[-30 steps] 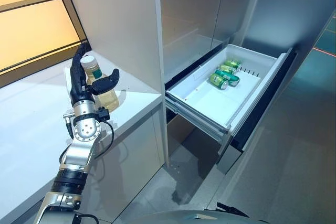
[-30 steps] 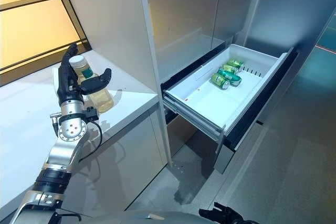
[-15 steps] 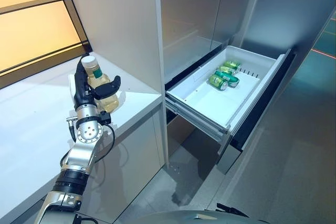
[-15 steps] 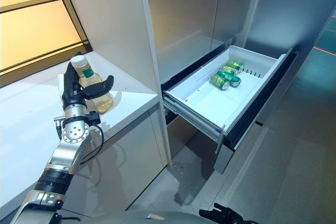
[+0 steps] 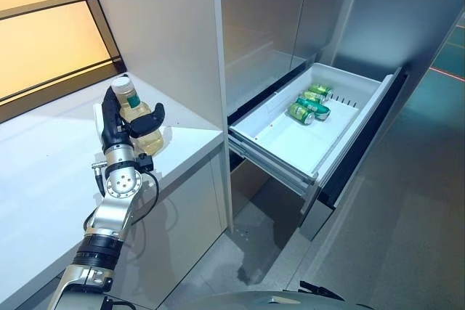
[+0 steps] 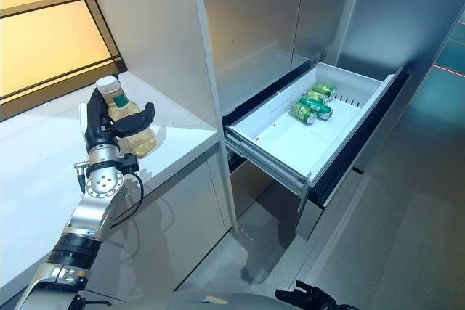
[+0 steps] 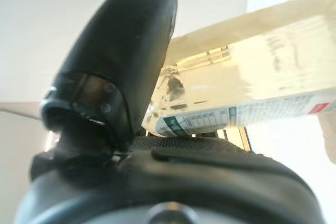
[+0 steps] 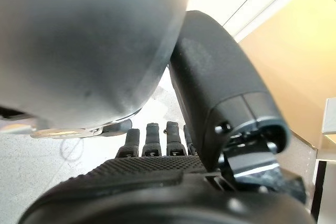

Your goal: Put drinks into fridge and close the fridge

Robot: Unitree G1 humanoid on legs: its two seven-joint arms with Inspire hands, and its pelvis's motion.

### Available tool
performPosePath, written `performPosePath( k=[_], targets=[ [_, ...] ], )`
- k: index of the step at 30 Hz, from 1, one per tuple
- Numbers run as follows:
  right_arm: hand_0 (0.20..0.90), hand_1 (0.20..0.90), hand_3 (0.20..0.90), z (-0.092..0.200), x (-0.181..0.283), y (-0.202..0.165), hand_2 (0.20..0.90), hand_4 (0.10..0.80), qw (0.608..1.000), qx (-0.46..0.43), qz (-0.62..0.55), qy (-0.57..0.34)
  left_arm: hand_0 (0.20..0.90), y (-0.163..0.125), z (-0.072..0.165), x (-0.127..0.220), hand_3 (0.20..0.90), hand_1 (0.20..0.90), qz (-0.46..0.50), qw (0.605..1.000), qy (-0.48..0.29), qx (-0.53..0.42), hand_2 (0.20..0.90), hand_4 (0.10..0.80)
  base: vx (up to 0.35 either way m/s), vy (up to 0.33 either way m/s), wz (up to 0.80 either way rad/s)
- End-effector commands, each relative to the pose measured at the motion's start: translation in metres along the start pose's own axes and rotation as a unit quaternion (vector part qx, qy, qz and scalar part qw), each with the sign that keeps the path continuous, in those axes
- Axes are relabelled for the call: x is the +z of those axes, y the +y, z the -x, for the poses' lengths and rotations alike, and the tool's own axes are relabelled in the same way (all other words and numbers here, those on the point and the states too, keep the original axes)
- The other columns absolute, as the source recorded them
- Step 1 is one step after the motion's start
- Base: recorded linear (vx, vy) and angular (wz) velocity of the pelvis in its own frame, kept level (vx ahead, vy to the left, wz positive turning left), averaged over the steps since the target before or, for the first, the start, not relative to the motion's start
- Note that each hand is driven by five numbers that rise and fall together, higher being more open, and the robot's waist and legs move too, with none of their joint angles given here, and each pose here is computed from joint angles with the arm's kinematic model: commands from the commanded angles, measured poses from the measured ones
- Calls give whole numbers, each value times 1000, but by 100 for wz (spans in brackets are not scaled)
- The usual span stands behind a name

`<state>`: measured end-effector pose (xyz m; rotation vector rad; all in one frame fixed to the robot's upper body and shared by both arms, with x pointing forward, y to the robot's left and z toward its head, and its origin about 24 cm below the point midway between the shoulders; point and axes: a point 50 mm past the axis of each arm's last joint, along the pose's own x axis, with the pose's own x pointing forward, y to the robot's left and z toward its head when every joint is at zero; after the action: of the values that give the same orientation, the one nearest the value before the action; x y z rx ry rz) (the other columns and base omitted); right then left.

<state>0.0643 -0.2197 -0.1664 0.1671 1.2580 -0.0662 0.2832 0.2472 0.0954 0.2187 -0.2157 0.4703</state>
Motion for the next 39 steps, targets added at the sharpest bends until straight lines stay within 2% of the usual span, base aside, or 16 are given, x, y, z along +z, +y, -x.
performPosePath(
  k=[1, 10, 14, 18, 22, 25, 27, 31, 33, 39],
  targets=[
    [900, 900, 900, -3, -2, 13, 900, 800, 999, 34, 32, 13, 300, -4, -28, 55, 200, 300, 54, 991, -123, 13, 300, 100, 0, 0, 0],
    [900, 900, 900, -4, 9, 19, 900, 800, 998, 59, 31, -13, 300, -8, -28, 66, 200, 300, 29, 986, -162, -27, 300, 100, 0, 0, 0],
    [900, 900, 900, -3, 43, 36, 900, 800, 988, 101, 83, -83, 300, -9, -16, 98, 200, 300, 122, 959, -252, -52, 300, 100, -27, -19, 0],
    [900, 900, 900, 7, 83, 70, 900, 800, 954, 154, 191, -172, 300, -6, -1, 128, 200, 300, 196, 919, -335, -65, 300, 100, -50, -40, -2],
    [900, 900, 900, 33, 121, 111, 900, 800, 906, 215, 248, -267, 300, -6, 15, 152, 200, 300, 235, 876, -410, -92, 300, 100, -45, -44, -2],
    [900, 900, 900, 52, 140, 128, 900, 800, 877, 250, 262, -315, 300, -8, 24, 162, 200, 300, 245, 856, -442, -112, 300, 100, -23, -22, 1],
    [900, 900, 900, 77, 164, 141, 900, 800, 843, 280, 269, -373, 300, -10, 33, 170, 200, 300, 253, 836, -469, -131, 300, 100, -40, -29, 2],
    [900, 900, 900, 115, 195, 149, 900, 800, 796, 303, 272, -448, 300, -10, 42, 176, 200, 300, 268, 814, -490, -159, 300, 100, -34, -11, 3],
    [900, 900, 900, 147, 216, 149, 900, 800, 759, 312, 272, -503, 300, -10, 48, 176, 200, 300, 281, 802, -495, -180, 300, 100, -38, 0, 5],
    [900, 900, 900, 211, 246, 149, 900, 800, 669, 340, 272, -603, 300, -14, 55, 168, 200, 300, 313, 789, -471, -242, 300, 100, -7, 0, 0]
  ],
)
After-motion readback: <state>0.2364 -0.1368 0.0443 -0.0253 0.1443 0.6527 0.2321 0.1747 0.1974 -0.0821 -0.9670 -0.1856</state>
